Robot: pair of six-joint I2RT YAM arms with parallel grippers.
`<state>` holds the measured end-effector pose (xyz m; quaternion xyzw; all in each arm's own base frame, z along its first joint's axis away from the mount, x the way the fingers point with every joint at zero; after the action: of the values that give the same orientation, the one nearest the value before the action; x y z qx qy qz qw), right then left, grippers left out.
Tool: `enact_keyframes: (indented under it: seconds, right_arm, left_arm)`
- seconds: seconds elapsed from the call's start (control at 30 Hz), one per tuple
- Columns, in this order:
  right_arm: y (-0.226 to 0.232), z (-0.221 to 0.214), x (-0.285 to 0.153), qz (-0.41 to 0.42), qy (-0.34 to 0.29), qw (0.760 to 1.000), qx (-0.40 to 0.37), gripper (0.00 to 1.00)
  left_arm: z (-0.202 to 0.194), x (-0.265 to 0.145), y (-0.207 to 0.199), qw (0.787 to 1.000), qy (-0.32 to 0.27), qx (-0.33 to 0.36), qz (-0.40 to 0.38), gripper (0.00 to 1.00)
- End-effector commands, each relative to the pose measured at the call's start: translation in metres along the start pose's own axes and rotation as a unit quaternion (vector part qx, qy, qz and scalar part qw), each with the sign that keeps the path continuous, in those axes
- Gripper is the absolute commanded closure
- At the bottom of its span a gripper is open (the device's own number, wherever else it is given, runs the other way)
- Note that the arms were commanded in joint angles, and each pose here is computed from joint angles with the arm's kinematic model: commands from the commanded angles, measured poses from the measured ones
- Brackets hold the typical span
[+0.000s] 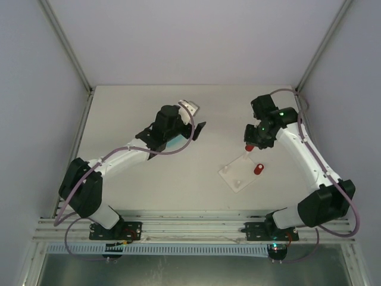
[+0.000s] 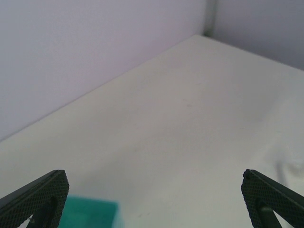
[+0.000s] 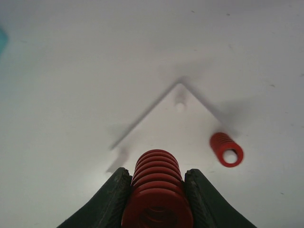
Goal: Install the large spring
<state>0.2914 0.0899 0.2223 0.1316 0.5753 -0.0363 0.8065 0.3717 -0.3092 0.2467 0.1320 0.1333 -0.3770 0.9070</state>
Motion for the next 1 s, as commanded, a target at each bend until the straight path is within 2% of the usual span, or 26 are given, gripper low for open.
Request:
enact_keyframes:
  seconds: [0.0,0.17,0.33,0.7,0.97]
  right_arm:
    - [-0.027,0.003,0.010,-0.071,-0.022,0.997,-0.013,1.00]
    - [-0.026,0.005,0.035,-0.071,-0.024,0.997,-0.004,1.00]
    - [-0.027,0.007,0.060,-0.079,-0.010,0.997,0.003,1.00]
    - [-0.038,0.011,0.092,-0.101,0.006,0.995,0.015,1.00]
    - [-0.035,0.006,0.103,-0.093,0.020,0.995,0.022,1.00]
  left_arm:
    - [-0.010,-0.011,0.050,0.988,0.047,-0.054,0.135,0.01]
    - [-0.029,-0.021,0.068,0.977,0.079,-0.114,0.161,0.01]
    - [-0.041,-0.027,0.078,0.969,0.077,-0.192,0.137,0.01]
    - [-0.045,-0.032,0.083,0.970,0.105,-0.161,0.147,0.01]
    - [-0.043,-0.036,0.088,0.965,0.105,-0.175,0.162,0.01]
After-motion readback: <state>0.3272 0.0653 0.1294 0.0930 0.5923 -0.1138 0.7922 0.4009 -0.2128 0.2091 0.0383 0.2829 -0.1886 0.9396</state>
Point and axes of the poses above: each gripper's point midway between its finger pads, its own x axis out along the fingers, its own y axis along the line the jaws close on, z = x × y, the point moved 1 cm from there along -x, back along the fingers, and after that the axes turned 3 degrees about x, right-handed, at the moved point
